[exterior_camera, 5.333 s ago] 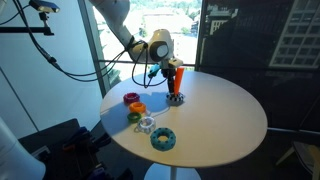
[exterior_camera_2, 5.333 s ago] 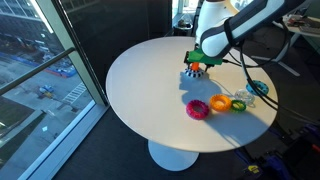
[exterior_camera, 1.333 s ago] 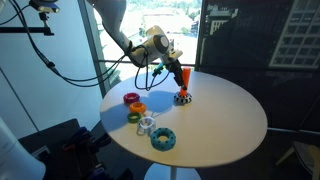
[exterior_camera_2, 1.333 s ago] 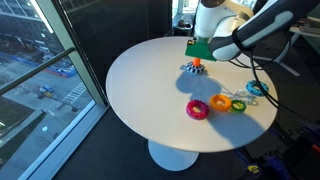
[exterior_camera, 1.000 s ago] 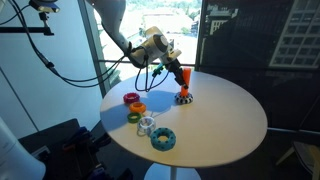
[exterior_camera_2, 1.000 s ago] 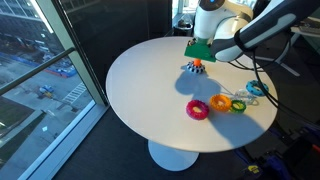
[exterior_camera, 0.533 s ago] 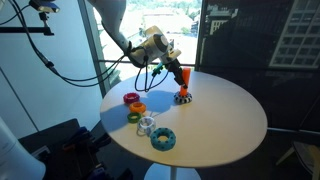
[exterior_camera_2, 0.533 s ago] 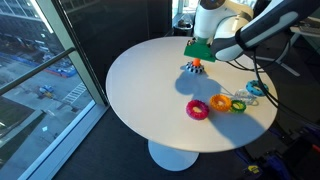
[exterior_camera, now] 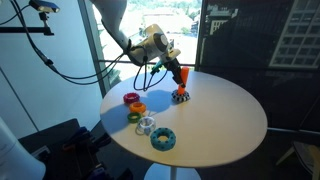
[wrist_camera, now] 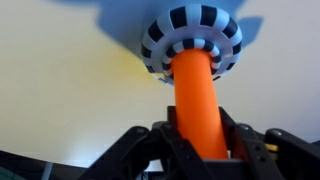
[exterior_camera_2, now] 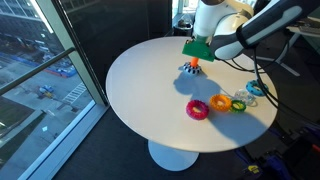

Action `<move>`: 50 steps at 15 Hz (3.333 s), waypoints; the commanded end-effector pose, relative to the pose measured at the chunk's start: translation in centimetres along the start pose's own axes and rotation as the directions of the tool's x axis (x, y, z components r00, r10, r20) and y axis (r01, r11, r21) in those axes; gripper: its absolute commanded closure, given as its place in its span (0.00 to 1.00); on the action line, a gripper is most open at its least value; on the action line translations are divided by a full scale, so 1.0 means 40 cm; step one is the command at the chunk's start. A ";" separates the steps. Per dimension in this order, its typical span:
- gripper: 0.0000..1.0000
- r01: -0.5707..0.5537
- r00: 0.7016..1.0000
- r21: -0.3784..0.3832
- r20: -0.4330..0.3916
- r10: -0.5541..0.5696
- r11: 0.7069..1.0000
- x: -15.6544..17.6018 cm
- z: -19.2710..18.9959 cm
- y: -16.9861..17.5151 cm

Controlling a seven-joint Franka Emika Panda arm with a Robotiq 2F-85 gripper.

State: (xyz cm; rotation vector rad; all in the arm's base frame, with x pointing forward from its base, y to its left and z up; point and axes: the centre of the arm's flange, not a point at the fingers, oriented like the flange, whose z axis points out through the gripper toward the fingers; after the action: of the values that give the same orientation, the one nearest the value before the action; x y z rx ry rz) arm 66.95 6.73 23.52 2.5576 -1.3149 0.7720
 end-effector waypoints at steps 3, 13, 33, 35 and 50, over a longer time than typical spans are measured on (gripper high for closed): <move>0.84 -0.012 0.996 0.017 0.083 0.011 1.000 0.016 -0.053 0.006; 0.84 -0.058 0.965 0.042 0.260 0.045 0.997 0.031 -0.095 -0.005; 0.84 -0.029 0.805 -0.041 0.592 0.048 0.999 0.008 -0.040 0.009; 0.84 -0.019 0.789 -0.061 0.612 0.052 0.998 0.003 -0.036 0.011; 0.84 0.083 0.651 -0.152 0.756 0.061 0.985 -0.031 0.006 0.022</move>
State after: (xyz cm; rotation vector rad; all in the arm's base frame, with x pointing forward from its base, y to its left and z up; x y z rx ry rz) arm 65.06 6.99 24.69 2.8149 -1.4799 -0.4051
